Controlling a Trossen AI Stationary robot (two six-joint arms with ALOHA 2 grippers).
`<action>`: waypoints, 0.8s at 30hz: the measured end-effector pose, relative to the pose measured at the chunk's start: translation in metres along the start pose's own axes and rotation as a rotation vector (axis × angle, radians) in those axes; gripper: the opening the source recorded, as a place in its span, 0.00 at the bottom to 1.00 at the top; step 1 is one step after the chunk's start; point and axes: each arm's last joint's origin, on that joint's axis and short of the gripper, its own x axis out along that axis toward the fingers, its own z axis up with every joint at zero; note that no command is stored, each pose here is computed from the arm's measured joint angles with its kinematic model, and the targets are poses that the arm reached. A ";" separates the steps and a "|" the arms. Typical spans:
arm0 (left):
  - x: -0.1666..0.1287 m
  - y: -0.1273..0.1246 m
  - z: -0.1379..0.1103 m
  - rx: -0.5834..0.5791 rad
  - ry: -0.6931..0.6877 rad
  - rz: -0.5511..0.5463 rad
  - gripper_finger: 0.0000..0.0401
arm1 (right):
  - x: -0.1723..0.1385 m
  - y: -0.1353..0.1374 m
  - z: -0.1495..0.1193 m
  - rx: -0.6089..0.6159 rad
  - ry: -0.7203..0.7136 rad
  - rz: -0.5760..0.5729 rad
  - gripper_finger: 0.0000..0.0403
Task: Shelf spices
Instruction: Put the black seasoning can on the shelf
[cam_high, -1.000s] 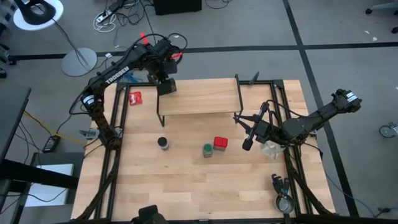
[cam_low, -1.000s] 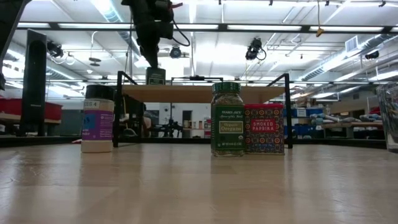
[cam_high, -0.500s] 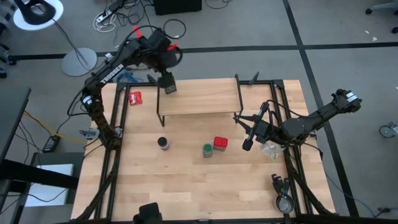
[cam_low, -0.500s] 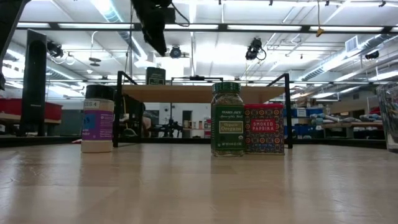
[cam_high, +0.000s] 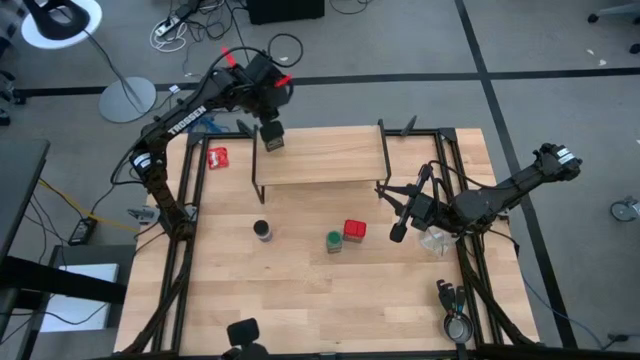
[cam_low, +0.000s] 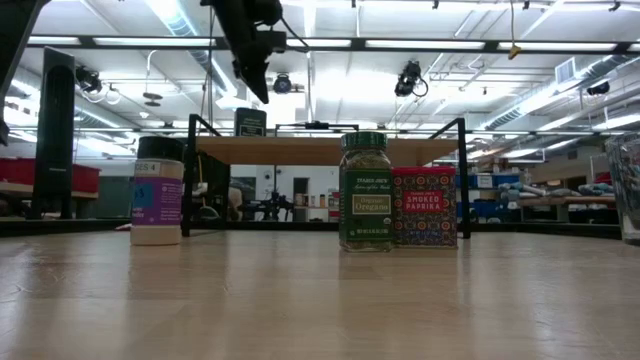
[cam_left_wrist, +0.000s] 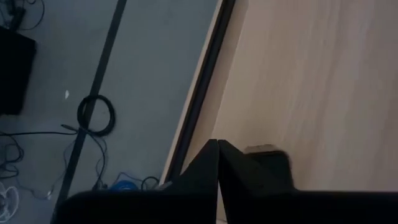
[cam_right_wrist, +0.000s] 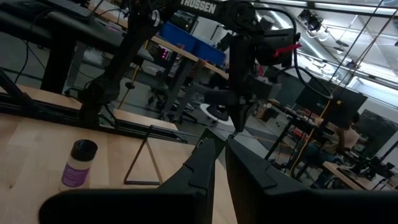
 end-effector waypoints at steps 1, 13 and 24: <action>0.000 -0.002 0.001 -0.001 -0.004 -0.006 0.03 | 0.000 0.000 0.000 0.000 0.000 0.000 0.10; -0.003 -0.031 0.001 0.051 0.053 -0.152 0.00 | 0.000 0.000 0.000 -0.001 0.000 0.000 0.10; -0.007 -0.047 -0.009 0.021 0.201 -0.214 0.00 | 0.000 0.000 0.000 -0.001 0.001 0.000 0.10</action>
